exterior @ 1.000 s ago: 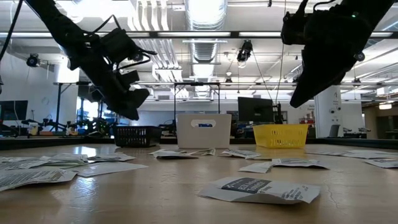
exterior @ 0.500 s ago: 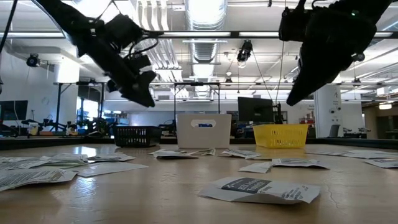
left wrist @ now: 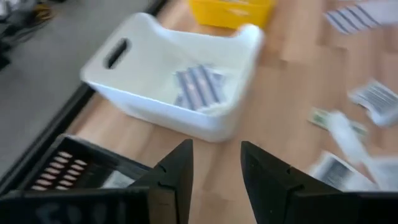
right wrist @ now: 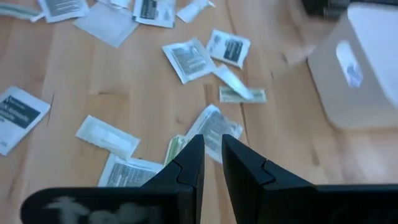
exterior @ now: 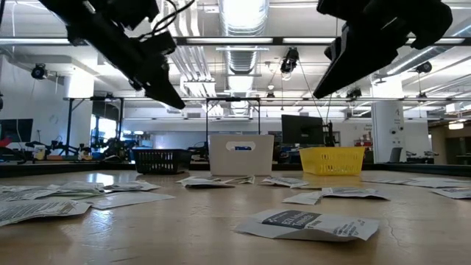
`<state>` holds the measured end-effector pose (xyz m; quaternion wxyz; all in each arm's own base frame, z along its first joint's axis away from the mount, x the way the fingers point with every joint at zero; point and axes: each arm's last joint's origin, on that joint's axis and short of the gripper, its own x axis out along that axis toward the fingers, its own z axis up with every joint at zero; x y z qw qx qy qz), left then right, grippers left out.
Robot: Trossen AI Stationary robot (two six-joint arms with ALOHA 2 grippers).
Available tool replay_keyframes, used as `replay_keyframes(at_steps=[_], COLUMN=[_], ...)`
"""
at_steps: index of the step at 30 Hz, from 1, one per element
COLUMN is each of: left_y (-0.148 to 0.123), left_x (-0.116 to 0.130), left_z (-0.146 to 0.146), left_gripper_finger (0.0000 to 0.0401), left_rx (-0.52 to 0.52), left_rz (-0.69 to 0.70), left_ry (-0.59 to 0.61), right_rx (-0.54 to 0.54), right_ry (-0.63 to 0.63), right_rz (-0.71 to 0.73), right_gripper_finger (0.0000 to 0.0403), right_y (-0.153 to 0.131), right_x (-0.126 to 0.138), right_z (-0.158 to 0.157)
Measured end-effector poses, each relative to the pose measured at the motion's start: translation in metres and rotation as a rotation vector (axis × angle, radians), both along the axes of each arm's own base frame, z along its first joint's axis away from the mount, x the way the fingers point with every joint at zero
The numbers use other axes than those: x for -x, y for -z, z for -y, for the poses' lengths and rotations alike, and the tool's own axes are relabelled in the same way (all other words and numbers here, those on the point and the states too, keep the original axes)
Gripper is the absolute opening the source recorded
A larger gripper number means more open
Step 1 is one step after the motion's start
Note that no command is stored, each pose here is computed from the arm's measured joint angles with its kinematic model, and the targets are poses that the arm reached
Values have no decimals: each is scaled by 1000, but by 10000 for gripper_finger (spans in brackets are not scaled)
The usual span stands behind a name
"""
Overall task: Pick & Place First Aid Supplies
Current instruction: Put the green bandage into the yellow basket
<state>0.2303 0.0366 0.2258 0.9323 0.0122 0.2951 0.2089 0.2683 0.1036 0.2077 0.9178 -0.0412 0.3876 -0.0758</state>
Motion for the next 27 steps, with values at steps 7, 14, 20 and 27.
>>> replay_keyframes(at_steps=[7, 14, 20, 27], left_y=[5, 10, 14, 17], left_x=[3, 9, 19, 29], left_z=[36, 71, 96, 117], left_gripper_finger=[124, 124, 120, 112], left_rx=[19, 77, 130, 174], left_rz=[-73, -117, -159, -190], left_ry=[145, 248, 307, 356], right_rx=[135, 189, 220, 354], right_ry=[-139, -155, -164, -272], right_rz=[5, 26, 36, -45], right_gripper_finger=[52, 68, 112, 128], right_y=[-11, -24, -32, -21], right_x=[-7, -17, -24, -47], right_z=[1, 11, 16, 12])
